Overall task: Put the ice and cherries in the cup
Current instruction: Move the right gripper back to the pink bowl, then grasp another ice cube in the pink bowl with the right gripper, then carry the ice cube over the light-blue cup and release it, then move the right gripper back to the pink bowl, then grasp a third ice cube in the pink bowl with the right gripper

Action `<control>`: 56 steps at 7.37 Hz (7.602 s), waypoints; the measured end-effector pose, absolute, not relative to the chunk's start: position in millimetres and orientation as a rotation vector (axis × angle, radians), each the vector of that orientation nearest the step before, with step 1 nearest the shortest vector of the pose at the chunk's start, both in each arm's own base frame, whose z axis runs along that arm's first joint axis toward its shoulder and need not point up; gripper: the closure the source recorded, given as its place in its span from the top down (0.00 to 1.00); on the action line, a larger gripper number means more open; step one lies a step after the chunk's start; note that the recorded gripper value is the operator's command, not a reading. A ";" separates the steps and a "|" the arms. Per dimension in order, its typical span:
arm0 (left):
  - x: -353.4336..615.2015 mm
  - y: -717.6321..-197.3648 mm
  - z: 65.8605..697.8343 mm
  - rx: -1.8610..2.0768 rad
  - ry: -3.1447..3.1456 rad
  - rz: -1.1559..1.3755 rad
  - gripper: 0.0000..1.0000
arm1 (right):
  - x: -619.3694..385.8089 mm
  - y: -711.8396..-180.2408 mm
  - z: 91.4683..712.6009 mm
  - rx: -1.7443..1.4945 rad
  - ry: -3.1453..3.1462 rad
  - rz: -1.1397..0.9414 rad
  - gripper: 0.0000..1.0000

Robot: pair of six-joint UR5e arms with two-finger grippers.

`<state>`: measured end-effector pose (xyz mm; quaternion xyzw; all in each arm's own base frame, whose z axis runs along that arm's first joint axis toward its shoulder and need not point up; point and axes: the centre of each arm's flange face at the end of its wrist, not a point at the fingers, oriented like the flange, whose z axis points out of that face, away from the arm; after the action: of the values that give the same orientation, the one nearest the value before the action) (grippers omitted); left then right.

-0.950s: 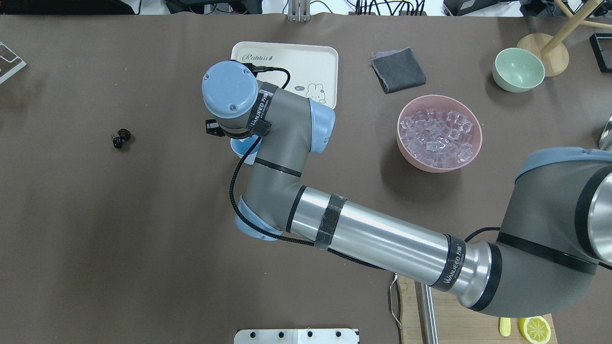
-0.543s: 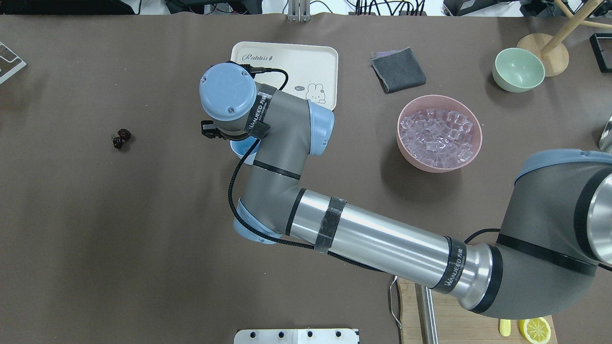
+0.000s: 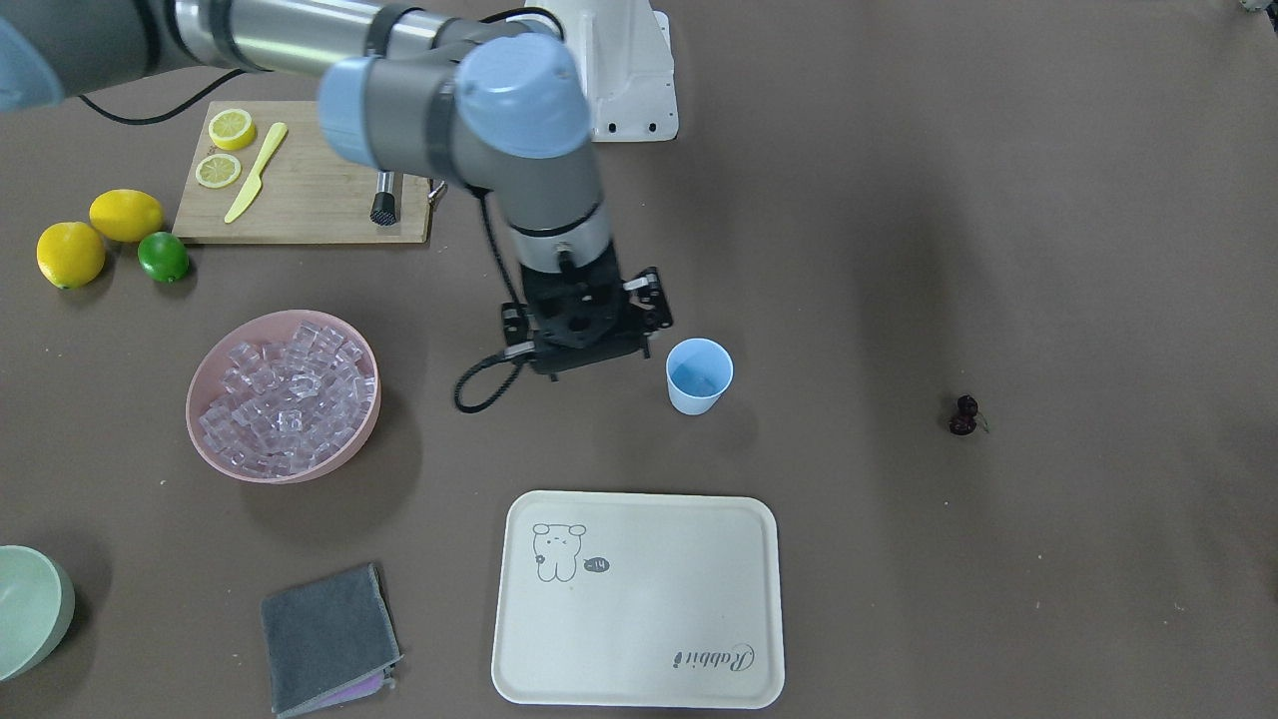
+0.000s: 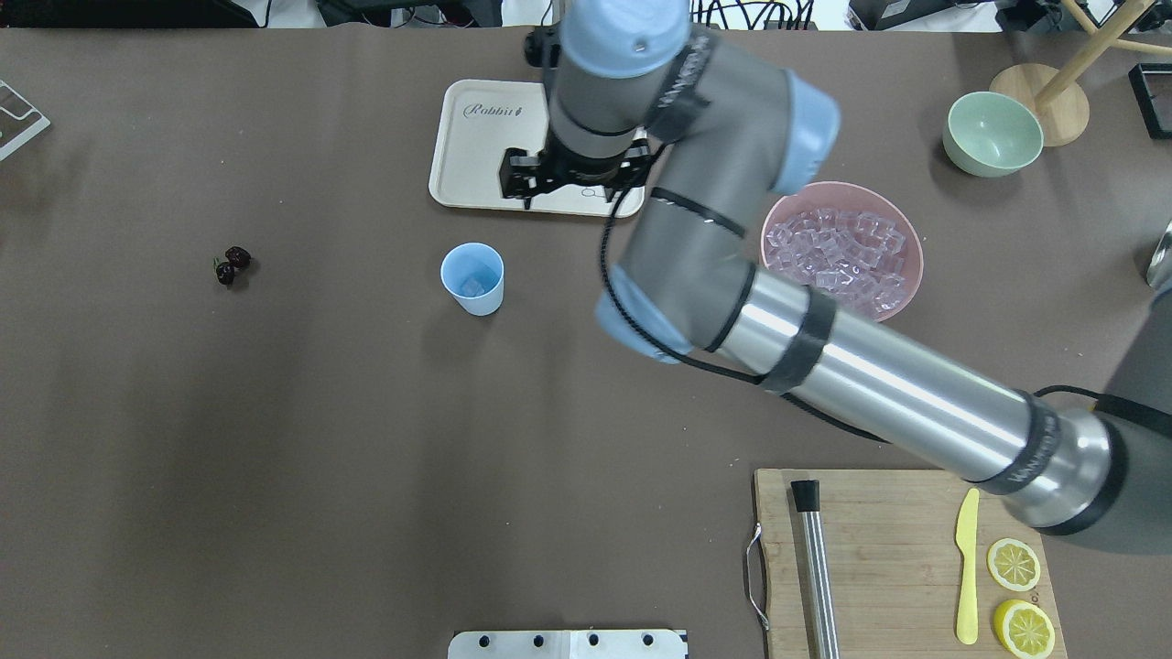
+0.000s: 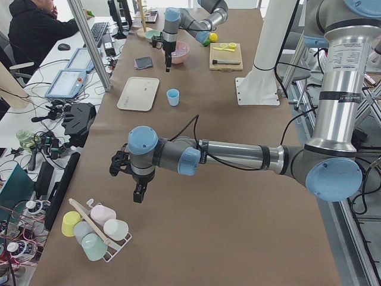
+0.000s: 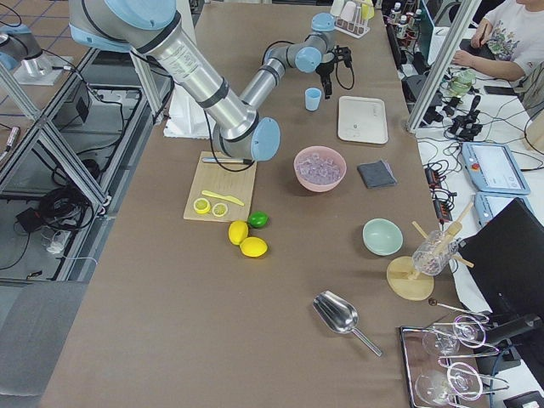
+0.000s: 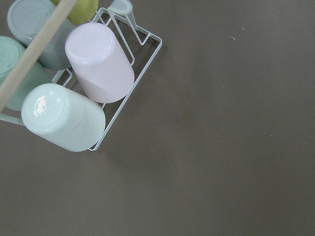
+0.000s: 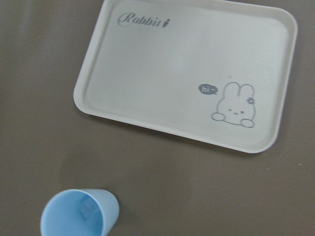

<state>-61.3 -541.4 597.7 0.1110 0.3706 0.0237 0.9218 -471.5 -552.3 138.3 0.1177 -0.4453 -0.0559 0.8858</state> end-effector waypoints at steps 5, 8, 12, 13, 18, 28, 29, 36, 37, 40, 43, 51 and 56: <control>-61.2 -541.5 594.5 0.235 0.762 0.053 0.98 | -350.6 -548.0 344.1 0.214 -0.942 -0.177 0.99; -61.2 -542.1 592.7 0.238 0.762 0.054 0.98 | -348.2 -542.2 391.3 0.192 -0.904 -0.186 0.99; -61.1 -542.2 588.1 0.247 0.762 0.056 0.98 | -374.2 -532.3 400.2 0.199 -0.866 -0.210 0.89; -61.0 -542.2 589.5 0.244 0.761 0.056 0.98 | -375.4 -531.0 399.5 0.201 -0.866 -0.215 0.79; -61.1 -542.0 589.3 0.245 0.762 0.056 0.98 | -373.6 -529.4 400.3 0.206 -0.865 -0.221 0.28; -60.7 -539.3 590.3 0.243 0.764 0.056 0.98 | -465.3 -537.9 137.0 0.219 -0.843 -0.107 0.00; -61.0 -539.4 590.5 0.242 0.764 0.055 0.98 | -526.2 -531.5 84.2 0.216 -0.825 -0.054 0.00; -61.2 -535.7 601.8 0.224 0.762 0.052 0.98 | -669.0 -502.9 52.4 0.319 -0.818 -0.009 0.72; -61.2 -535.5 602.3 0.224 0.762 0.052 0.98 | -669.7 -504.0 57.5 0.330 -0.805 -0.030 0.98; -61.2 -536.4 599.3 0.228 0.763 0.051 0.98 | -648.0 -523.6 56.5 0.352 -0.798 -0.029 0.98; -61.0 -539.1 594.4 0.236 0.763 0.053 0.98 | -515.8 -586.1 91.4 0.193 -0.868 0.013 0.98; -60.7 -537.0 589.5 0.253 0.763 0.060 0.98 | -340.2 -576.7 388.1 0.159 -0.854 -0.046 0.98; -60.8 -536.6 592.0 0.250 0.762 0.060 0.98 | -375.3 -552.8 399.9 0.164 -0.834 -0.099 0.94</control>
<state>-60.8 -536.6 592.0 0.1216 0.3709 0.0293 0.9202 -375.3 -552.8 399.9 0.0795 -0.4042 -0.0481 0.9099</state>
